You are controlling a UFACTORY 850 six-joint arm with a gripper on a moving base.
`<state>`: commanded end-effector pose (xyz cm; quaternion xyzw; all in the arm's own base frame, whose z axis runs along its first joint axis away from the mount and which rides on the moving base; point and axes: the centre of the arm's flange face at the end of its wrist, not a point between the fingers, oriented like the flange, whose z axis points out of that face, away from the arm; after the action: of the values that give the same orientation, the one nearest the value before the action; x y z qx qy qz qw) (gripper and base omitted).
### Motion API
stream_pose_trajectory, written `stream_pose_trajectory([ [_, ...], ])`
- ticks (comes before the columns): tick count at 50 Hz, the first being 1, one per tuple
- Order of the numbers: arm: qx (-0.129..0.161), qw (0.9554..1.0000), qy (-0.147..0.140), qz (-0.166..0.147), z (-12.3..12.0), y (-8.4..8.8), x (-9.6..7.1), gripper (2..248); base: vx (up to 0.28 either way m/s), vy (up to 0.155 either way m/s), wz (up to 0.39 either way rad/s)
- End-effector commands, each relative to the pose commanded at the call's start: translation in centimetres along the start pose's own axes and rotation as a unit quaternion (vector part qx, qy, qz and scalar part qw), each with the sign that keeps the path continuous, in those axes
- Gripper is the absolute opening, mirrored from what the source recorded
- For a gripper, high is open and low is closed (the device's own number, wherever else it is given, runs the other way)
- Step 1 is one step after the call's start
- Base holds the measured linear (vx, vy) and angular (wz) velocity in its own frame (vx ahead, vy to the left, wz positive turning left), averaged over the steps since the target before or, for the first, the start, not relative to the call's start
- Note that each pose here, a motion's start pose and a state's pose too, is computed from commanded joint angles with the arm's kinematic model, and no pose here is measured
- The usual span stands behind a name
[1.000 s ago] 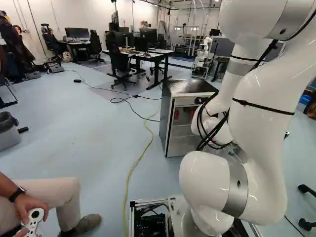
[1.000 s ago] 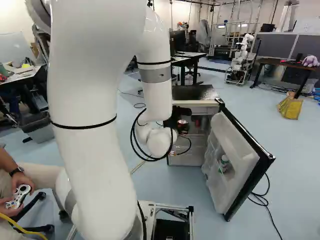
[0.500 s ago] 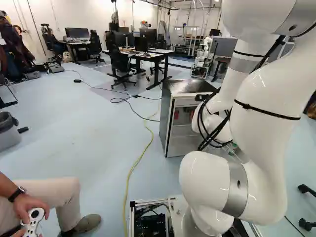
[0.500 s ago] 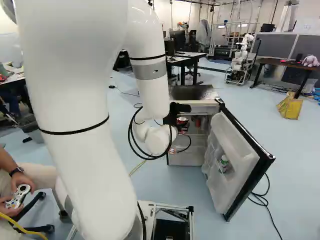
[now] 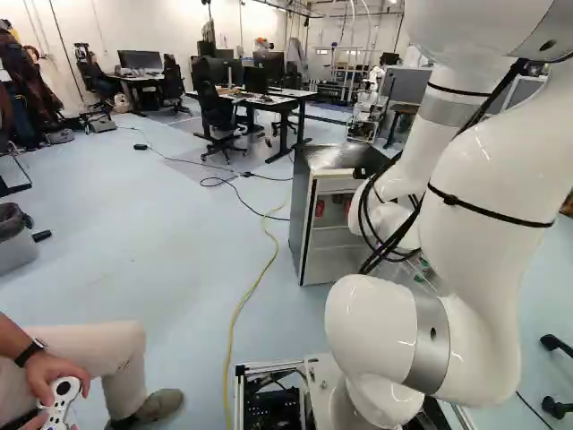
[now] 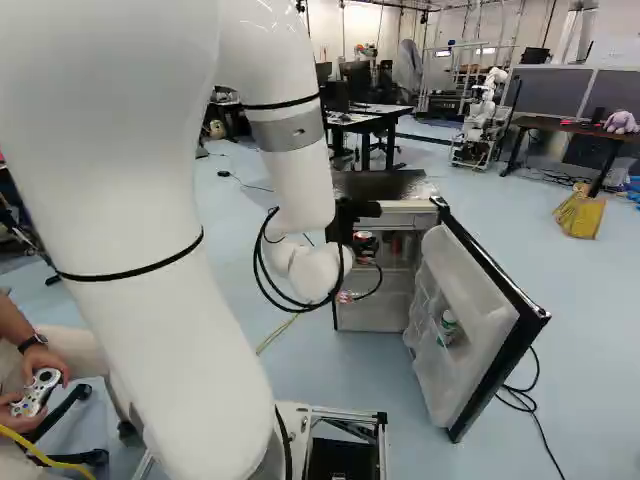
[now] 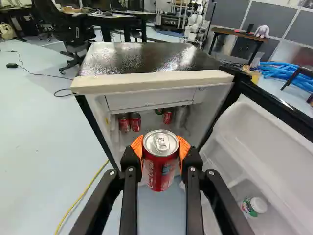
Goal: Grab a drink from the fridge
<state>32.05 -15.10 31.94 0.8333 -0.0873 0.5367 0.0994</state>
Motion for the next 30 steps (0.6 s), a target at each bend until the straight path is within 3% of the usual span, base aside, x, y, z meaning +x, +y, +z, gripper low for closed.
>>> stream_pose_trajectory([
  [18, 0.001, 1.0, -0.006, -0.006, -0.3, -0.1, 1.2, 92, 0.0, 0.0, 0.0],
  [30, 0.0, 0.9999, 0.006, -0.01, -0.5, -0.1, 2.4, 92, 0.0, 0.0, 0.0],
])
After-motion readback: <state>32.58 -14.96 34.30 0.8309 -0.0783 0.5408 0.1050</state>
